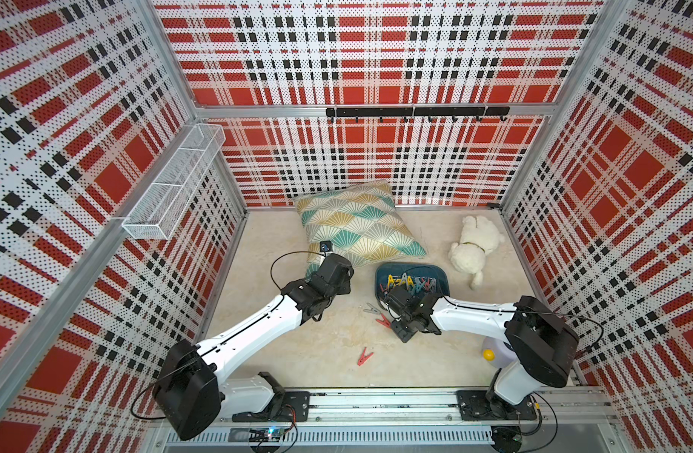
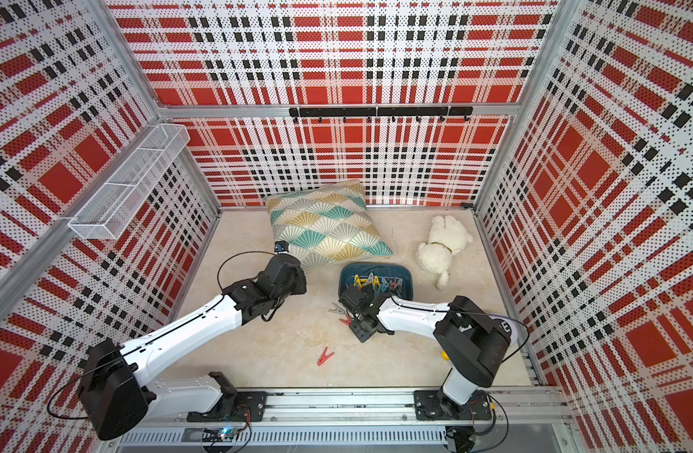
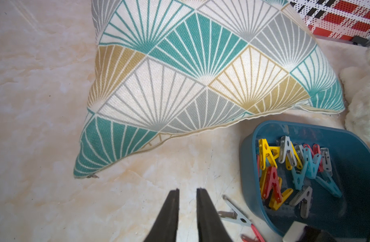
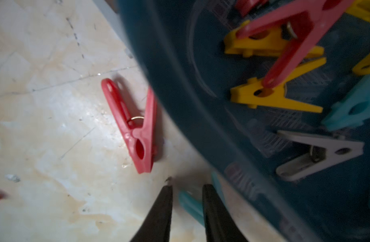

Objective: Put the clothespins into the storage box
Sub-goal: Pick up the clothespin from the center of the board.

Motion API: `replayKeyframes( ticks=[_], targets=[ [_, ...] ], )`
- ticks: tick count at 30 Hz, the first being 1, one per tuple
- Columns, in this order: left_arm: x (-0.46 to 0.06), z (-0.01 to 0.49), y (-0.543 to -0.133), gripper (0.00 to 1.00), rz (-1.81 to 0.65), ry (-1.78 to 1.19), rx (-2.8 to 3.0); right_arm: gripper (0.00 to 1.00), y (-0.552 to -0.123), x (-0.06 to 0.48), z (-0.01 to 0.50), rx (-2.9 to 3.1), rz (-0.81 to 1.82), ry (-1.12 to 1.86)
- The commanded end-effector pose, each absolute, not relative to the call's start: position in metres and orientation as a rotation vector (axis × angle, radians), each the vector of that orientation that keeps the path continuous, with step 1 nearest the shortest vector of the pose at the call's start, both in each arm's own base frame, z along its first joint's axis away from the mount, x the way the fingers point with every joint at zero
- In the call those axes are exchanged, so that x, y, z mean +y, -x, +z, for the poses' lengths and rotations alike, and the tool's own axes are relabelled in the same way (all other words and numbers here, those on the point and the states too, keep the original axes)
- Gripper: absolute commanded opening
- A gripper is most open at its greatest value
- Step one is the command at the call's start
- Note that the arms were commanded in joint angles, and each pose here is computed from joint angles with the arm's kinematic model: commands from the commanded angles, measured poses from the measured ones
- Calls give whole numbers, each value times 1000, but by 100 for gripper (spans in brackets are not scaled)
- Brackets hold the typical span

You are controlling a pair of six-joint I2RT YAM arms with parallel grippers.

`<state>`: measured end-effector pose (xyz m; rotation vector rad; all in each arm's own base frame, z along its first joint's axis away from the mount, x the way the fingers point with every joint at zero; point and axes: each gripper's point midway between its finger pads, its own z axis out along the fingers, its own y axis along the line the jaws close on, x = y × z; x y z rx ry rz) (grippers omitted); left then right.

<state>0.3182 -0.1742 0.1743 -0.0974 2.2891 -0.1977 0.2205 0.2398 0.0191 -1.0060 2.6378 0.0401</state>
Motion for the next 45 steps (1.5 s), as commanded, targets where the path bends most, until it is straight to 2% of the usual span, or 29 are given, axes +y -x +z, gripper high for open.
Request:
replayKeyframes(
  ticks=[1, 21, 31, 35, 39, 45],
  targets=[
    [-175, 191, -321, 22, -212, 108, 2253, 29, -219, 234, 13, 2660, 22, 979],
    [-170, 194, -319, 22, -212, 114, 2243, 11, -220, 238, 26, 2692, 74, 880],
    [-169, 194, -320, 22, -211, 121, 2243, 8, -232, 253, 87, 2584, 255, 809],
    [-170, 196, -321, 22, -216, 120, 2241, 8, -251, 254, 115, 2533, 278, 752],
    [-173, 195, -322, 22, -220, 110, 2246, 8, -290, 247, 136, 2496, 271, 645],
    [-175, 195, -320, 22, -221, 100, 2244, 8, -348, 226, 117, 2536, 156, 491]
  ],
)
